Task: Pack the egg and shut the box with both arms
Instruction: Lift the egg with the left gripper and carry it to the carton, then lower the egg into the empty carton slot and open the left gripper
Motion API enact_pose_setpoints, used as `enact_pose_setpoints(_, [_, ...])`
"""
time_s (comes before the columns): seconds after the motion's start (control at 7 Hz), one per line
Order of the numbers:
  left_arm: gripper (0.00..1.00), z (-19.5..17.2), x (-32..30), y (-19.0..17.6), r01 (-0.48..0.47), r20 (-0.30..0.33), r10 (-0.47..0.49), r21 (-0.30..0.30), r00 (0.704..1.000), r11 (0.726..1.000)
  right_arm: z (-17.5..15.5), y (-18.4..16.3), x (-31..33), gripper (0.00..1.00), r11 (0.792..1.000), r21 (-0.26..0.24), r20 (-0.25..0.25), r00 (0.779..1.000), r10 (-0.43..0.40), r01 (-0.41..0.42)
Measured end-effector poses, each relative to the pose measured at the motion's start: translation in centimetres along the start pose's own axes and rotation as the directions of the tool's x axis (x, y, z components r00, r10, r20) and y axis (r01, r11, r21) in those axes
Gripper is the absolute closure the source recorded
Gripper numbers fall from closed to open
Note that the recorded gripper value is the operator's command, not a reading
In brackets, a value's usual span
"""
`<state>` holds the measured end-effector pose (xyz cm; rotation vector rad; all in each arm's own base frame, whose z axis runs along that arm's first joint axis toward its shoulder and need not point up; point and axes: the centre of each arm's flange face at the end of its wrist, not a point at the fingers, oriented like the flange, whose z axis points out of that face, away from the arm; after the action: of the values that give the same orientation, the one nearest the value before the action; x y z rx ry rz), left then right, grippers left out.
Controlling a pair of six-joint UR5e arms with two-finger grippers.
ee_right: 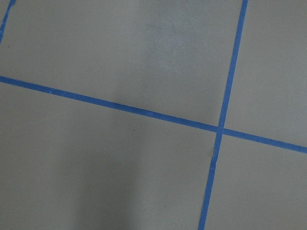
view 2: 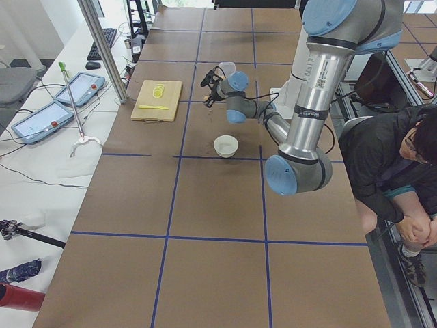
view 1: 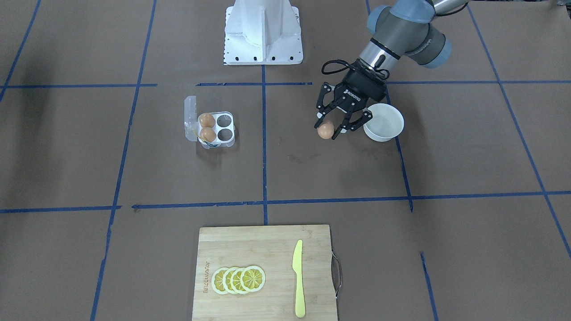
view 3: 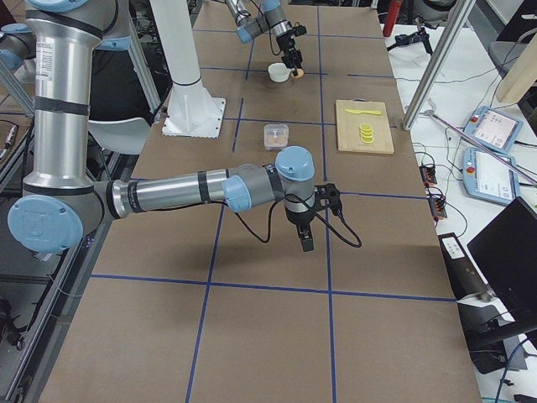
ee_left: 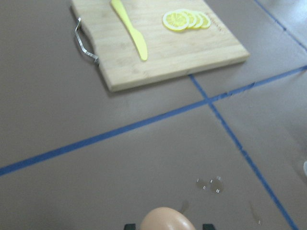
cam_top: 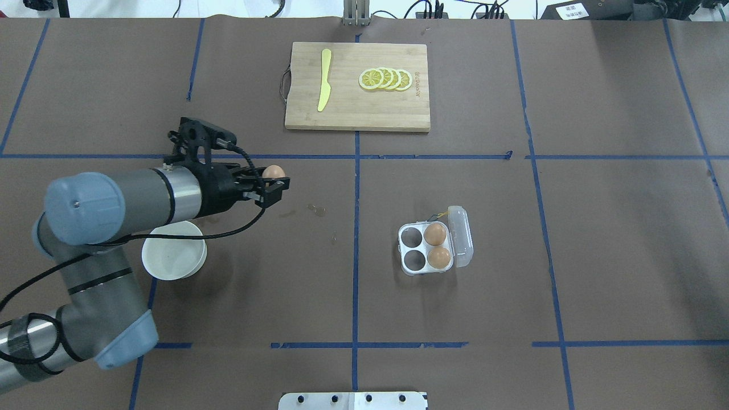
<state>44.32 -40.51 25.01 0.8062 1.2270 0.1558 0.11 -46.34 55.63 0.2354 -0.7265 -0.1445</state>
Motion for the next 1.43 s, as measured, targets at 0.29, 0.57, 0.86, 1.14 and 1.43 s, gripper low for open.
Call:
enact_pose_setpoints(0.29, [1.00, 1.6, 9.1, -1.2, 0.002, -0.112, 0.008, 0.087, 0.994, 0.996, 0.0, 0.0, 0.0, 0.00, 1.000, 0.000, 0.000, 1.000, 0.000, 0.000])
enact_pose_setpoints(0.57, [1.00, 3.5, 14.2, 1.5, 0.003, -0.091, 0.012, 0.163, 0.996, 0.987, 0.0, 0.0, 0.0, 0.00, 1.000, 0.000, 0.000, 1.000, 0.000, 0.000])
enact_pose_setpoints(0.86, [1.00, 4.9, 15.5, 2.7, -0.138, -0.059, 0.151, 0.187, 0.987, 0.973, 0.0, 0.0, 0.0, 0.00, 1.000, 0.001, 0.000, 1.000, 0.000, 0.000])
enact_pose_setpoints(1.14, [1.00, 7.7, 16.0, 3.5, -0.239, -0.014, 0.247, 0.191, 0.969, 0.952, -0.1, 0.0, -0.1, 0.00, 1.000, 0.002, 0.000, 1.000, 0.000, 0.000])
enact_pose_setpoints(1.43, [1.00, 10.2, 16.3, 5.1, -0.285, -0.002, 0.290, 0.189, 0.957, 0.940, 0.0, 0.0, 0.0, 0.00, 1.000, 0.001, -0.001, 1.000, 0.000, 0.000])
